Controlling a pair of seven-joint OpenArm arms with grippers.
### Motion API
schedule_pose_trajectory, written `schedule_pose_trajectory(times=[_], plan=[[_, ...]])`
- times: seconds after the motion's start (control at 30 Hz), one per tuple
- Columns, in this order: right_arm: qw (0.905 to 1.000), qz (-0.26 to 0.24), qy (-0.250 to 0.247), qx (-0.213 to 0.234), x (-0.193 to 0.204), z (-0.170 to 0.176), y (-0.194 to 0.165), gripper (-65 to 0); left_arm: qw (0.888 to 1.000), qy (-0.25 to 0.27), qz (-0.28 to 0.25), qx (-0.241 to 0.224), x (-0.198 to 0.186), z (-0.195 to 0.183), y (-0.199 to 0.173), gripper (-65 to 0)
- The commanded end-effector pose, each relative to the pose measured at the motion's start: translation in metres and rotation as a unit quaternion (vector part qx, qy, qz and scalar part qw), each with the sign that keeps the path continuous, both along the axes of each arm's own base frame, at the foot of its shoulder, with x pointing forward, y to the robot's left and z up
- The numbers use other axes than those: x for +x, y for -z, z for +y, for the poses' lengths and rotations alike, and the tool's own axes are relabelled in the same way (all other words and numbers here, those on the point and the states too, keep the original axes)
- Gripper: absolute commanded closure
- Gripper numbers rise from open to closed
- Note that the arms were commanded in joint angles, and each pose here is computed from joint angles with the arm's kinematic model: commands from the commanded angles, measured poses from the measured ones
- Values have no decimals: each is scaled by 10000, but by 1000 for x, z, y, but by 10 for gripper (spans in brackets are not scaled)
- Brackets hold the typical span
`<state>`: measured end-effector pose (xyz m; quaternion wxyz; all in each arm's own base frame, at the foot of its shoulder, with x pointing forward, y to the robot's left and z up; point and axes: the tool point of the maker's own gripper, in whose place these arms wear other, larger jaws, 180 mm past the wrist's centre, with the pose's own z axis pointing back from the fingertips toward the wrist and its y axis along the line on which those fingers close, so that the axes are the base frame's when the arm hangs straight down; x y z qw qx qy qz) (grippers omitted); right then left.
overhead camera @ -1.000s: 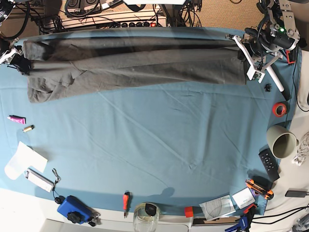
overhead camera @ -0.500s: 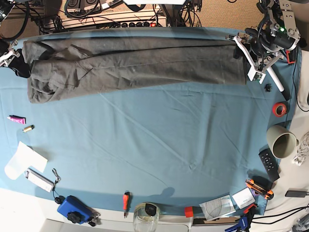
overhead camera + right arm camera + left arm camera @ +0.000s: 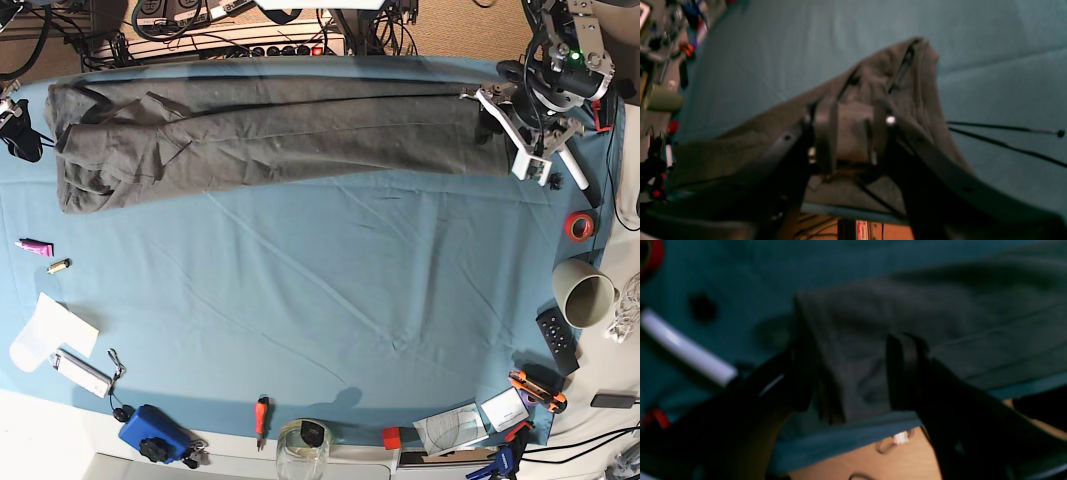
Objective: Fold the T-shirt properly
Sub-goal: 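Grasp the strip end nearest the left gripper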
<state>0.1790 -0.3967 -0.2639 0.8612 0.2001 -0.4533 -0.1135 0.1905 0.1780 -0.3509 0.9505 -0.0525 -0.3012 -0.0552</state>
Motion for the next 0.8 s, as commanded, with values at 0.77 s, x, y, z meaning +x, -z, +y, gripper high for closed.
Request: schedule_pose_trajectory(times=[0.77], plan=[[9992,-375,-27,-135,12,-5,-23,-197,9920,-531,906,-696,-10,-7,42,-238]])
